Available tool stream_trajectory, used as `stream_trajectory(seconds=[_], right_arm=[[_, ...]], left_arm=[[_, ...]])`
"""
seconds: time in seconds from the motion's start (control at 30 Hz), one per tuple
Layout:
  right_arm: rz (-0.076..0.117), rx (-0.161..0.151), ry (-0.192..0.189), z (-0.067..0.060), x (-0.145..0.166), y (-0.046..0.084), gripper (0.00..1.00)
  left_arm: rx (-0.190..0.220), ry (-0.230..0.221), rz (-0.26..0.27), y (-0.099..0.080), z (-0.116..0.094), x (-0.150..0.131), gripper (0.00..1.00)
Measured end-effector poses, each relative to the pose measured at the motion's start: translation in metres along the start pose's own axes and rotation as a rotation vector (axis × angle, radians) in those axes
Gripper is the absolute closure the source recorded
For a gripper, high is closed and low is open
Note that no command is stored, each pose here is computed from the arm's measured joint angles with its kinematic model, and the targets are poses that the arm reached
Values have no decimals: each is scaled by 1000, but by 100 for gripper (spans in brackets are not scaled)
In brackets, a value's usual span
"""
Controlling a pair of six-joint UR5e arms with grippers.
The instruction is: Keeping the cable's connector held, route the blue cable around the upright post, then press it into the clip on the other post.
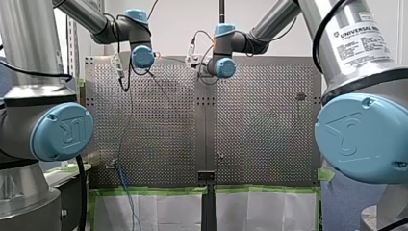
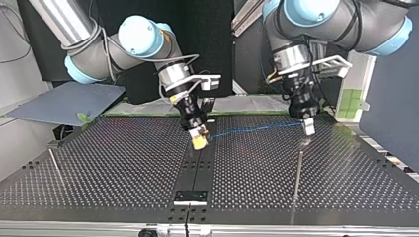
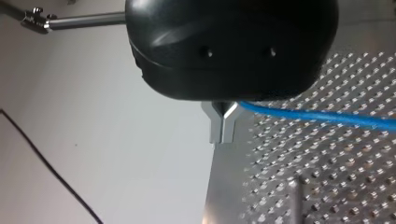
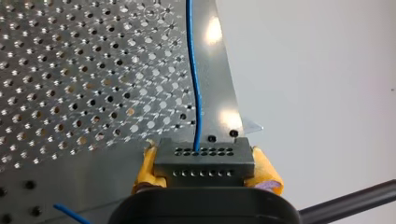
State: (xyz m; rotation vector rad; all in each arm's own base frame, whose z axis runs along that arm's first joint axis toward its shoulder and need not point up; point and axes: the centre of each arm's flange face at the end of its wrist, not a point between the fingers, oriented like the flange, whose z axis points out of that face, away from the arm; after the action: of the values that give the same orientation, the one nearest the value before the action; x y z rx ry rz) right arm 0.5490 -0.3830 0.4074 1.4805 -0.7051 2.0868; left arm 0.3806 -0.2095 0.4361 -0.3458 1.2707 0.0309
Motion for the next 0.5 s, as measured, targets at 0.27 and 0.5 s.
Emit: stream_trajectory(seconds=[0.27,0.5], right_arm=[[1,13,9,25,-2,0,100],[1,21,15,41,-8,0,100]], left_arm=[[-11,-14,-1,-6,34,-10,100],[-9,-54,-18,-3,67,-29,100]])
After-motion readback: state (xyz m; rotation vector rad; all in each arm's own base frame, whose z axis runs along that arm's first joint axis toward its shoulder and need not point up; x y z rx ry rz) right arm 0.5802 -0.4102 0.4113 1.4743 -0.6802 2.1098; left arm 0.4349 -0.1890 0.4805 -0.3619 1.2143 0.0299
